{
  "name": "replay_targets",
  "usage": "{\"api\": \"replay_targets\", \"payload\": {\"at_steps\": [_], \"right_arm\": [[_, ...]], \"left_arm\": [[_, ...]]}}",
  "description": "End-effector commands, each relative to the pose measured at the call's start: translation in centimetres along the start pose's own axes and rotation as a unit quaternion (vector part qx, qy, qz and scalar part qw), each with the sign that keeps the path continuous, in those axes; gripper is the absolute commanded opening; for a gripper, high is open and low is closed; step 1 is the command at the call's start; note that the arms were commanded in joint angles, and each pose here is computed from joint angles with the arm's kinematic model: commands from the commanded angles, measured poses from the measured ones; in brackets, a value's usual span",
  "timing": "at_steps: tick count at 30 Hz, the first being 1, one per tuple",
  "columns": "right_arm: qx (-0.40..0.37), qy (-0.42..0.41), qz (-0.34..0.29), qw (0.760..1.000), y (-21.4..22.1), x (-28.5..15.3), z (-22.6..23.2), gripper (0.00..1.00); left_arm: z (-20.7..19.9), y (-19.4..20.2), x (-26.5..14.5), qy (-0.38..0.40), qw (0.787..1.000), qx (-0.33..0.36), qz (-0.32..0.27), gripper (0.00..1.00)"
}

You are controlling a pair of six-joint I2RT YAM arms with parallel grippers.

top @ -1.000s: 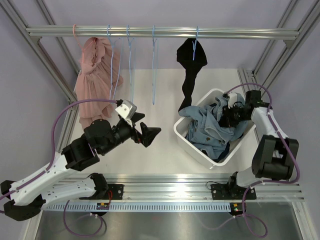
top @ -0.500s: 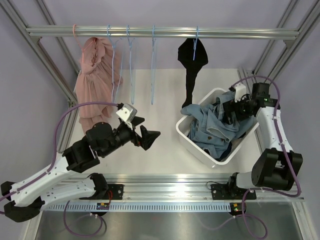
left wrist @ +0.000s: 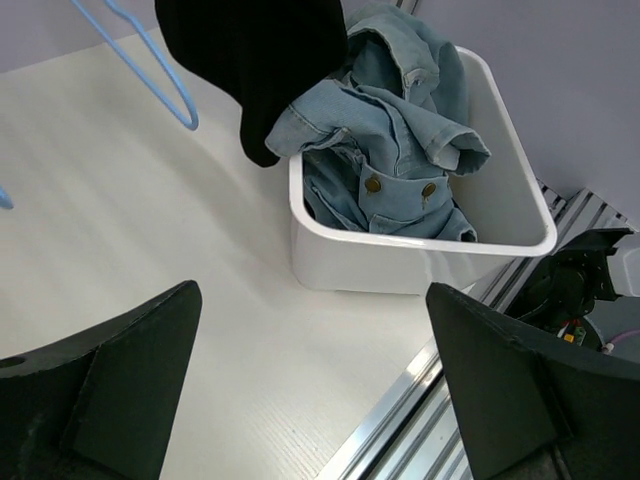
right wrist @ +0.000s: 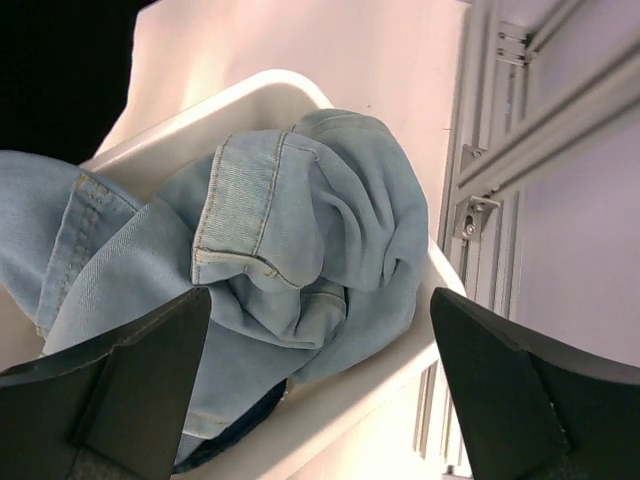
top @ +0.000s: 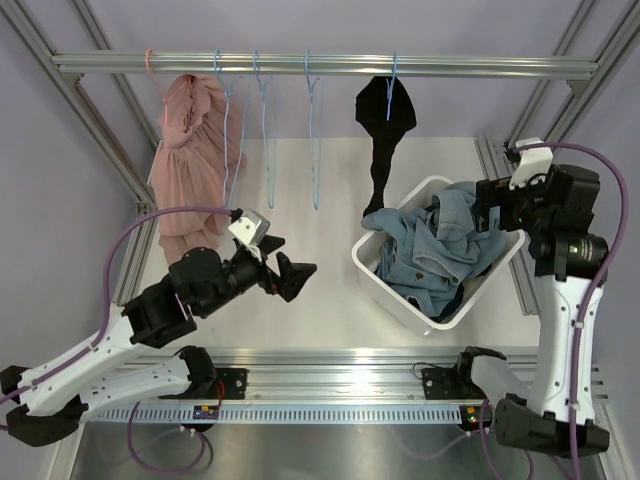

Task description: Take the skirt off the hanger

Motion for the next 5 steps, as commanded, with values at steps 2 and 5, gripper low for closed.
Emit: {"api": "replay_targets", "payload": {"at_steps": [2, 5], "right_arm": [[0.069, 0.088, -0.041, 0.993, -0.2, -1.9, -0.7, 1.00], [0.070, 0.093, -0.067, 0.991, -0.3, -3.5, 0.0, 1.00]], "left_arm": [[0.5, 0.1, -0.3, -0.015, 1.000, -0.004, -0.009, 0.99], [0.7, 0.3, -0.5, -0.019, 1.000, -0.006, -0.009, 0.99]]}}
Point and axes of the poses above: each gripper's point midway between its finger pads, its own x axis out along the fingers, its own z axis along the line the jaws close on, y = z × x, the point moved 5 cm from there along -x, back along the fingers, and after that the axes turned 8 degrees about -x, right-handed, at the moved point
